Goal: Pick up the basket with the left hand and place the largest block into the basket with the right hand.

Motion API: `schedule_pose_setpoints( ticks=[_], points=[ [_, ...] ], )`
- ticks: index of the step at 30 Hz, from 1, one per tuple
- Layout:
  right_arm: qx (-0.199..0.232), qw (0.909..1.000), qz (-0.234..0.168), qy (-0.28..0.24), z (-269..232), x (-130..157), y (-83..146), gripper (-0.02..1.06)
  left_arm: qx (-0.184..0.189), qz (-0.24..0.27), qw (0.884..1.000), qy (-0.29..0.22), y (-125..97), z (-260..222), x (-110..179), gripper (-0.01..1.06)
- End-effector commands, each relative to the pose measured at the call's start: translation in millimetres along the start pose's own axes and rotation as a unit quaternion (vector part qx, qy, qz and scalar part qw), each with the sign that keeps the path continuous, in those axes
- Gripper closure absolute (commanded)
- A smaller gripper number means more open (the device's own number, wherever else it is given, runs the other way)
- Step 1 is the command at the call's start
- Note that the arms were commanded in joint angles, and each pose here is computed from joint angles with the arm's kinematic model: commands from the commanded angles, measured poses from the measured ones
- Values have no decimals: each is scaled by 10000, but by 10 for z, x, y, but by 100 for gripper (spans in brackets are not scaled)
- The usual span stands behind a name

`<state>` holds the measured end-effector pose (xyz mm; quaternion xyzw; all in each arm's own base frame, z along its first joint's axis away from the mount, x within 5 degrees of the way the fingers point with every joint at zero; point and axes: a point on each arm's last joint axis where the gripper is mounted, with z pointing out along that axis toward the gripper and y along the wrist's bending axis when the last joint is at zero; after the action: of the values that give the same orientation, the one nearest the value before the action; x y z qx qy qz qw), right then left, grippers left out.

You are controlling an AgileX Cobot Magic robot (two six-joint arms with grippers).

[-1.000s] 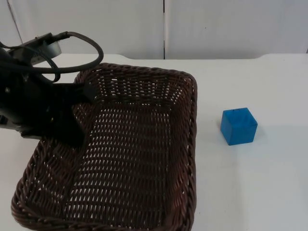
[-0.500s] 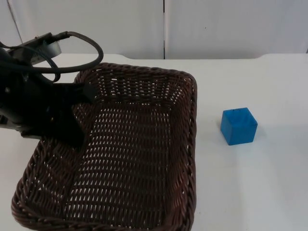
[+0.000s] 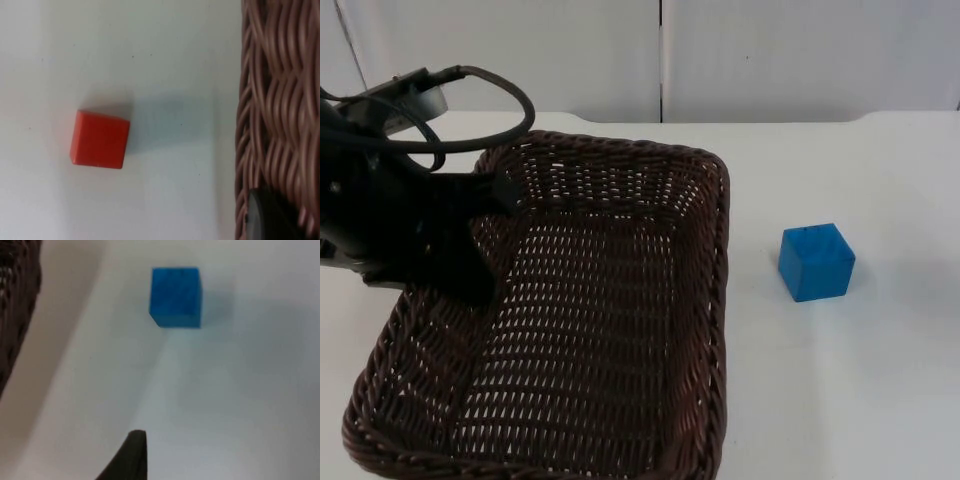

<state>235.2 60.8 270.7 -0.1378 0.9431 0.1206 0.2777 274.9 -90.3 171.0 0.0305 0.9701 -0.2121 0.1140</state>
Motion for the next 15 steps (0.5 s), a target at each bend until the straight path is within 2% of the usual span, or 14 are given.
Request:
schedule_pose_setpoints(
  ticks=[1, 4, 10, 15],
  points=[
    [-40, 9995, -250, -188, 99, -101, 91, -1, 40, -31, 10000, -59, -13, -33, -6, 105],
    [-77, 9989, -422, -183, 243, -163, 186, -1, 40, -31, 10000, -59, -13, -33, -6, 105],
    [250, 9985, -476, 31, 553, -272, 342, -1, 40, -31, 10000, -59, -13, -33, -6, 105],
    [436, 9962, -744, 143, 784, -376, 564, -1, 40, -31, 10000, -59, -13, -33, -6, 105]
  ],
)
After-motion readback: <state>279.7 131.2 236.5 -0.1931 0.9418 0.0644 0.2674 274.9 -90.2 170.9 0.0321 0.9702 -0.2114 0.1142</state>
